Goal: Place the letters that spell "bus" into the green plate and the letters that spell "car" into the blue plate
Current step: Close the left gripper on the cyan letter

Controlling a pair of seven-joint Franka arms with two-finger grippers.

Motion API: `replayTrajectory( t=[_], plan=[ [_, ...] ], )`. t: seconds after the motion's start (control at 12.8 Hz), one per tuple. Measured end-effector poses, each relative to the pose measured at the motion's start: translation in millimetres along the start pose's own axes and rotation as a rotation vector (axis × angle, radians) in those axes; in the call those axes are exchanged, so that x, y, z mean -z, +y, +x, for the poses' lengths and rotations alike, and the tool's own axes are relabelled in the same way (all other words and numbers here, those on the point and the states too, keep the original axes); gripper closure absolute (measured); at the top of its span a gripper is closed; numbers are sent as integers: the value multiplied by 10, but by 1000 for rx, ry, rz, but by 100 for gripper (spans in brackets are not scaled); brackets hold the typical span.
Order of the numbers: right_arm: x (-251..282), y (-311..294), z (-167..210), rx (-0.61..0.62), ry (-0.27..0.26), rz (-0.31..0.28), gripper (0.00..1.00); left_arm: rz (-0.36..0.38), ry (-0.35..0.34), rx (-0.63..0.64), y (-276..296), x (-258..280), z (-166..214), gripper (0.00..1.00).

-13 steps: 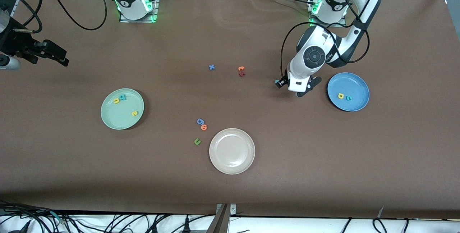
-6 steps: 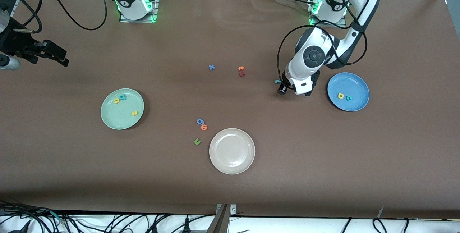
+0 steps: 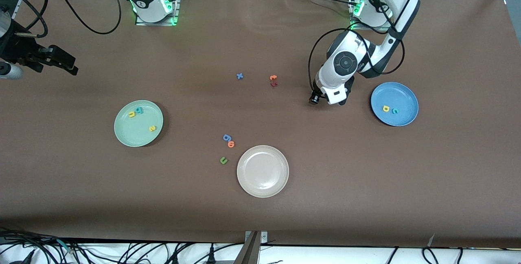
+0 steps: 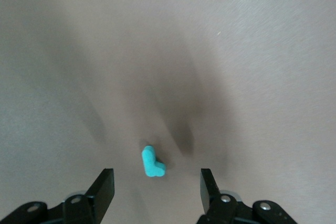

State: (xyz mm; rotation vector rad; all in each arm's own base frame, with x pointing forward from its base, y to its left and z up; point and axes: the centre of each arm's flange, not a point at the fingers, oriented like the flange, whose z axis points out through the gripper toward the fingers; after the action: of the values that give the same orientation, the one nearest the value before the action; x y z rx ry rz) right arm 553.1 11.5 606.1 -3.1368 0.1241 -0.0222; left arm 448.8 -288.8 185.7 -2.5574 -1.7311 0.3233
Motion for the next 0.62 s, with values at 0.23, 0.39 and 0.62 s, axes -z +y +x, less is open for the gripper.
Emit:
replayTrajectory(
  t=[0.23, 0.39, 0.62],
  plan=[
    [0, 0, 0, 0, 0, 0, 0, 8, 0, 1, -18, -38, -19, 26],
    [0, 0, 0, 0, 0, 0, 0, 12, 0, 5, -24, -60, -13, 26],
    [0, 0, 0, 0, 0, 0, 0, 32, 4, 1, -66, -154, -2, 27]
  ],
)
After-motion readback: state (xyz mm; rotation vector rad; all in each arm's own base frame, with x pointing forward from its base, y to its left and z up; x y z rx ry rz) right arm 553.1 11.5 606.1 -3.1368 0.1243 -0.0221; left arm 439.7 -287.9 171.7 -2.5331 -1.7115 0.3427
